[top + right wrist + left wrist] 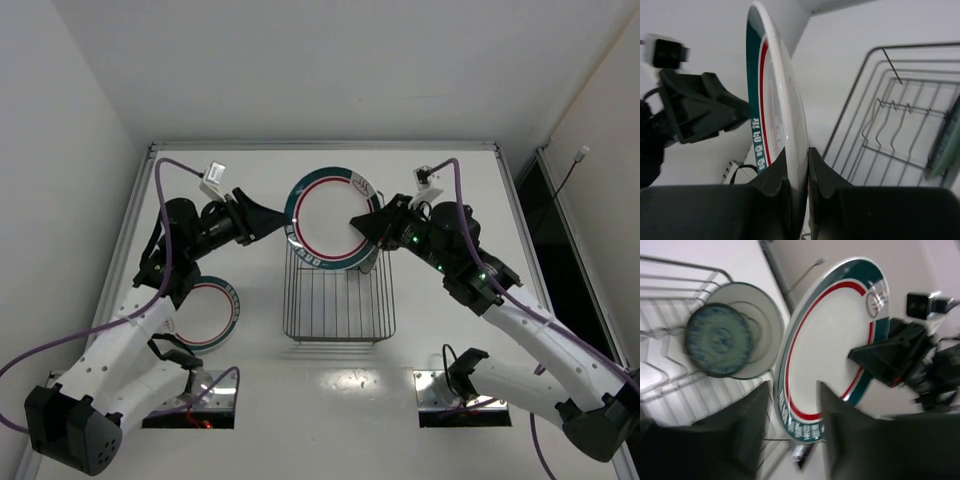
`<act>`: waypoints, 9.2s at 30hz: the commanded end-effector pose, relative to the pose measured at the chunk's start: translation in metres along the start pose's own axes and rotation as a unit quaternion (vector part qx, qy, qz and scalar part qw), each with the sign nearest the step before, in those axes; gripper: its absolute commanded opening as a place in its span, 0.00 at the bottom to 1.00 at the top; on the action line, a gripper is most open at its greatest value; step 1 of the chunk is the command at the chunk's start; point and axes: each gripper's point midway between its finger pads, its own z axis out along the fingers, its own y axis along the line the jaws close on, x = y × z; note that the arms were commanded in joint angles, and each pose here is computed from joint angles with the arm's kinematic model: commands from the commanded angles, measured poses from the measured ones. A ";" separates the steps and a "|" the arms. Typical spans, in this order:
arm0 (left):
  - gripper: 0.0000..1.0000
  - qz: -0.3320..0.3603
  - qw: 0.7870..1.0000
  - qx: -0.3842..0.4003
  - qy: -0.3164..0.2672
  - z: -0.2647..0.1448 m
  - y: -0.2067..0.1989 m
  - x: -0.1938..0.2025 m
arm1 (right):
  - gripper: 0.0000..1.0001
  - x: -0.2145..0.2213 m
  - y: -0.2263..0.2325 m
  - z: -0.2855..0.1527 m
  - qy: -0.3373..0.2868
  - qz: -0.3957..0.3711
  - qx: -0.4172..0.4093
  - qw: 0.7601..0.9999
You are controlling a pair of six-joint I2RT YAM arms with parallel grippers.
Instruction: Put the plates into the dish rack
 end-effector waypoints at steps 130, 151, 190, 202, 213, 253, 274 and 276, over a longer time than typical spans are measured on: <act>0.01 -0.080 0.864 -0.495 -0.043 -0.042 0.283 -0.063 | 0.61 0.000 -0.036 -0.037 0.005 -0.155 0.303 0.940; 0.64 -0.180 0.827 -0.531 -0.054 -0.141 0.312 0.070 | 0.85 0.014 -0.025 -0.025 0.027 -0.146 0.261 0.954; 0.00 -0.070 0.993 0.051 -0.082 -0.037 0.002 -0.040 | 1.00 0.007 0.050 0.005 -0.005 -0.048 -0.081 0.996; 0.00 -0.072 0.984 0.158 -0.028 -0.023 -0.058 -0.011 | 0.39 0.034 0.022 0.041 0.055 -0.016 -0.086 0.995; 0.62 -0.025 0.991 -0.118 0.063 -0.012 0.065 0.020 | 0.00 -0.045 -0.021 0.001 -0.012 -0.081 0.185 0.979; 1.00 0.157 0.789 -0.574 -0.152 -0.171 0.181 -0.053 | 0.00 0.103 -0.131 0.067 0.174 -0.199 0.530 0.806; 1.00 0.157 0.788 -0.577 -0.148 -0.172 0.182 -0.051 | 0.00 0.082 -0.116 0.067 0.118 -0.202 0.522 0.820; 1.00 0.157 0.788 -0.577 -0.148 -0.172 0.182 -0.051 | 0.00 0.097 -0.124 0.071 0.137 -0.205 0.523 0.816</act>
